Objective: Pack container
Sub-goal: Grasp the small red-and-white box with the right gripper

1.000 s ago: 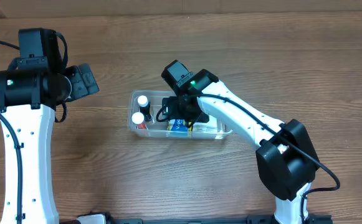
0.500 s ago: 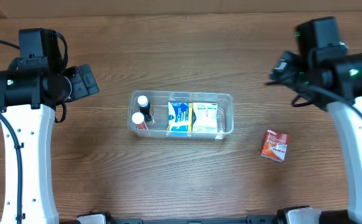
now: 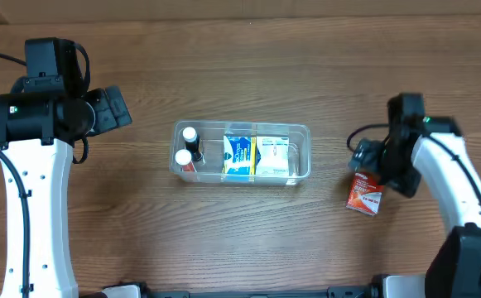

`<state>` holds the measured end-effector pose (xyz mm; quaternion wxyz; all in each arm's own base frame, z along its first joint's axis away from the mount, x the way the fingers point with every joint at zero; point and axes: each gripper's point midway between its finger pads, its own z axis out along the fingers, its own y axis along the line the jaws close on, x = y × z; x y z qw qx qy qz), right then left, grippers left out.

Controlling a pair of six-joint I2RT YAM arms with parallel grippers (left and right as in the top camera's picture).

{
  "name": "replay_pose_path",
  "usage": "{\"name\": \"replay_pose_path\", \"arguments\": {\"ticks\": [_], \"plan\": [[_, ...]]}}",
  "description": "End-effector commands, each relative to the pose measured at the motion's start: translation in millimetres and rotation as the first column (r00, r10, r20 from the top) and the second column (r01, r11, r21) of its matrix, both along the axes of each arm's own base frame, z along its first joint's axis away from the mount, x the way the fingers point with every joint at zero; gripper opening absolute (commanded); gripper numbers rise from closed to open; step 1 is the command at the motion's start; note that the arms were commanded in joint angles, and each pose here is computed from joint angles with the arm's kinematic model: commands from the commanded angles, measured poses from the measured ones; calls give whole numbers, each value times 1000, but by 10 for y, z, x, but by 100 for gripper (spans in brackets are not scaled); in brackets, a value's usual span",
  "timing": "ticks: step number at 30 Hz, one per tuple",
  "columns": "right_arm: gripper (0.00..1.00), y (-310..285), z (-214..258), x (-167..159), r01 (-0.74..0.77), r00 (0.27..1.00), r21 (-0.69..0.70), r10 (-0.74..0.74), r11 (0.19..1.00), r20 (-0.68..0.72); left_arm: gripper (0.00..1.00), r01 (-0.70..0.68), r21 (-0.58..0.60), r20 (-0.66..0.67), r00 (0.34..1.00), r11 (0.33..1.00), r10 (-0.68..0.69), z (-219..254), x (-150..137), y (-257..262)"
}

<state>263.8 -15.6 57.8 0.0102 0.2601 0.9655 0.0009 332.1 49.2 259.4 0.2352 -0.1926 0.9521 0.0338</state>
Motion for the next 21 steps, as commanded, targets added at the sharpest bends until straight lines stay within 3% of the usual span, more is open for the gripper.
{"name": "replay_pose_path", "arguments": {"ticks": [1, 12, 17, 21], "plan": [[100, 27, -229, -60, -14, 1000, 15, 14, 1000, 18, 100, 12, 3, 17, 1000, 1000, -12, 62, 16, 4], [98, 31, -565, -127, -100, 993, 6, 99, 995, 57, 100, 13, 3, 17, 1000, 1000, -13, 62, 16, 2], [80, 32, -564, -120, -100, 993, 6, 99, 995, 60, 100, 13, 3, 17, 1000, 1000, -13, 62, 16, 2], [74, 32, -564, -120, -100, 993, 6, 99, 995, 60, 100, 13, 1, 17, 1000, 1000, -13, 62, 16, 1]]}}
